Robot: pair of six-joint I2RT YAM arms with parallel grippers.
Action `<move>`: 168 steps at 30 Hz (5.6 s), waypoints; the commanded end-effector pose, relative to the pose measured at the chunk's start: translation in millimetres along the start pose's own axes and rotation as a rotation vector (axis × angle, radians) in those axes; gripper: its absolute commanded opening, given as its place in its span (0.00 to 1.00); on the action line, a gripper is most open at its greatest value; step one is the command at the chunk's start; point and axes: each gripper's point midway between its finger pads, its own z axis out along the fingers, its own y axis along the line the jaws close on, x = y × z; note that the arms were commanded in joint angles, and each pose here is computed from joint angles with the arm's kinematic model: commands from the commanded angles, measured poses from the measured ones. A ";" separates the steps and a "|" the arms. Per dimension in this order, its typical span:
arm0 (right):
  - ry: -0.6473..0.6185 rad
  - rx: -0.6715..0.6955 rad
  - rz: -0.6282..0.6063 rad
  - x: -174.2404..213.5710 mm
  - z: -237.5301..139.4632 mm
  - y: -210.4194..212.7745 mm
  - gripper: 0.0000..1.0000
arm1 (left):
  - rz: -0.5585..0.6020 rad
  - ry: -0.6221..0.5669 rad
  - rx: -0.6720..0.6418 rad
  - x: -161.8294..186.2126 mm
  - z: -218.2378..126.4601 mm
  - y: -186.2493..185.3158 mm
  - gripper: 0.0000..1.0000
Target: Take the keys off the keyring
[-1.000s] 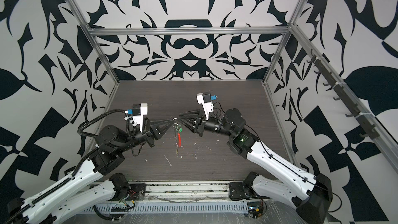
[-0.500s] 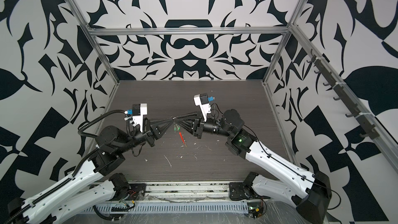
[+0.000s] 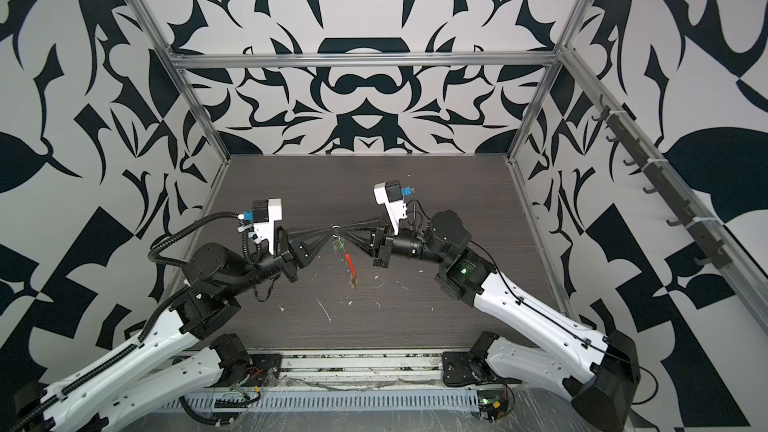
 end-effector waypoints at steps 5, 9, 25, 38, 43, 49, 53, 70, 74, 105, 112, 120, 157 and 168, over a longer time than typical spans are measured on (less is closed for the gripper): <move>0.025 -0.013 -0.050 -5.6 1.1 11.5 0.00 | 0.019 -0.025 0.027 -5.5 -2.1 -6.7 0.00; 0.058 0.001 -0.079 -3.6 -2.6 14.5 0.00 | 0.009 -0.008 0.017 -1.9 -3.3 -5.0 0.19; 0.346 0.075 -0.174 14.3 -9.2 16.3 0.00 | 0.003 0.165 -0.020 19.0 -11.3 -5.9 0.34; 0.485 0.085 -0.201 26.1 -15.3 15.7 0.00 | -0.018 0.387 -0.008 35.6 -10.3 -15.7 0.33; 0.513 0.088 -0.212 30.4 -17.2 13.9 0.00 | -0.064 0.495 -0.032 46.7 -11.3 -14.2 0.33; 0.527 0.072 -0.211 33.5 -17.6 15.0 0.00 | -0.097 0.579 -0.042 58.4 -10.6 -11.8 0.34; 0.541 0.067 -0.212 35.4 -19.6 16.8 0.00 | -0.099 0.604 -0.045 61.2 -9.9 -11.0 0.33; 0.583 0.068 -0.215 41.3 -20.9 13.6 0.00 | -0.101 0.684 -0.038 65.9 -7.4 -12.0 0.23; 0.584 0.070 -0.215 41.0 -21.2 13.4 0.00 | -0.106 0.703 -0.039 69.5 -6.5 -10.8 0.20; 0.318 0.223 -0.279 23.4 -36.3 -2.5 0.48 | -0.123 0.544 -0.246 48.0 -7.6 18.2 0.00; 0.279 0.235 -0.269 45.1 -33.3 -24.6 0.53 | -0.125 0.489 -0.272 40.8 -6.1 22.9 0.00; 0.276 0.262 -0.268 53.7 -32.2 -35.6 0.53 | -0.119 0.470 -0.299 37.5 -6.0 27.3 0.00; 0.343 0.328 -0.276 63.4 -16.2 -48.5 0.00 | -0.133 0.456 -0.302 39.5 -3.2 30.4 0.00; 0.350 0.388 -0.314 58.9 -16.1 -49.5 0.00 | -0.136 0.461 -0.353 41.9 -4.8 39.7 0.00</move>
